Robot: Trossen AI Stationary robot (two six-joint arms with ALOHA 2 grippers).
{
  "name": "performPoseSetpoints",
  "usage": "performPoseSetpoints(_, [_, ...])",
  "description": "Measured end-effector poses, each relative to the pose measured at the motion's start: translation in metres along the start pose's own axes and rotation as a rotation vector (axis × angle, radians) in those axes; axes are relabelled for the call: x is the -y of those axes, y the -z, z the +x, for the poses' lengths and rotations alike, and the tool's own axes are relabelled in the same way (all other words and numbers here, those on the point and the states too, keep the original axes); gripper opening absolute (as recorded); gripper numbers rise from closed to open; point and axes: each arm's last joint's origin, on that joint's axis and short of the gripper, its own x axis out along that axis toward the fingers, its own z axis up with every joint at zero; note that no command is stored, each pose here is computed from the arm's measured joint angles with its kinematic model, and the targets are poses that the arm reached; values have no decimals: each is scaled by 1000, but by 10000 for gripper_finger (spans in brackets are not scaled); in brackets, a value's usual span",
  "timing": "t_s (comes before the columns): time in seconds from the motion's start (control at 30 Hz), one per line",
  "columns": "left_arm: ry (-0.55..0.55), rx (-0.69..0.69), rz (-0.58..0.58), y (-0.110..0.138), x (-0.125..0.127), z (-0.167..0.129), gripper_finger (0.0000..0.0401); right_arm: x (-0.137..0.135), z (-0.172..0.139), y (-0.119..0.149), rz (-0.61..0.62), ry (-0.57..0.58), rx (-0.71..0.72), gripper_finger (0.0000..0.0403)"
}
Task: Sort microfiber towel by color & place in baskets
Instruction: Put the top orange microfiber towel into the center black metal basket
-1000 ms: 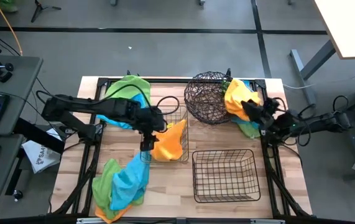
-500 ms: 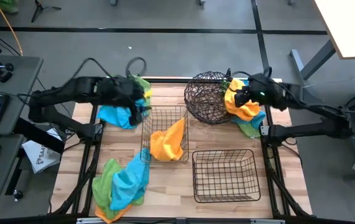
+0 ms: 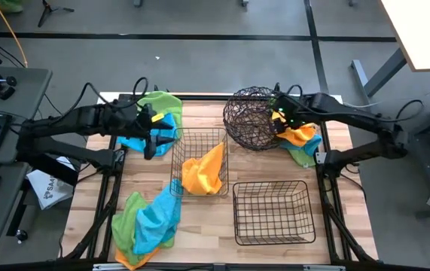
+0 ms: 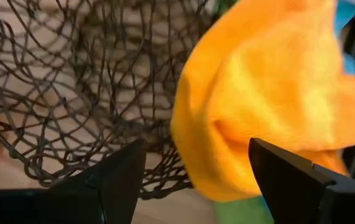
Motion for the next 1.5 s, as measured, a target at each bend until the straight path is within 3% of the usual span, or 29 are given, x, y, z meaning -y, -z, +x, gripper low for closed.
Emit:
performPoseSetpoints(0.17, [-18,16,-31,22,-4,-4,204,-9,23,-6,-11,138,-27,282])
performPoseSetpoints(0.37, [-21,52,-76,28,-6,-5,204,-18,51,-13,-99,245,-89,265])
performPoseSetpoints(0.43, [-15,79,-98,26,-6,-7,204,-20,56,-13,-150,261,-104,226])
performPoseSetpoints(0.53, [7,176,-137,18,-5,-13,204,-21,51,-12,-192,252,-95,109])
performPoseSetpoints(0.57, [17,222,-148,15,-5,-16,204,-20,44,-13,-203,238,-76,60])
performPoseSetpoints(0.63, [36,323,-159,7,-4,-23,204,-19,20,-18,-206,185,1,21])
performPoseSetpoints(0.8, [-3,577,-168,-9,-6,-44,204,-5,-75,-32,-147,-54,314,7])
performPoseSetpoints(0.93, [-32,772,-153,-22,-7,-59,204,5,-155,-31,-188,-395,652,8])
performPoseSetpoints(1.07, [-25,932,-135,-33,-6,-70,204,-6,-188,-25,-276,-743,816,4])
performPoseSetpoints(1.2, [-20,1007,-134,-38,-6,-75,204,-49,-173,-15,-420,-986,827,2])
performPoseSetpoints(1.33, [-2,1018,-165,-39,-6,-74,204,-106,-126,-1,-553,-1195,775,2])
performPoseSetpoints(1.43, [18,1009,-203,-39,-6,-73,204,-136,-94,4,-573,-1375,729,1])
performPoseSetpoints(1.5, [25,1008,-214,-39,-5,-73,204,-150,-73,5,-552,-1425,679,1])
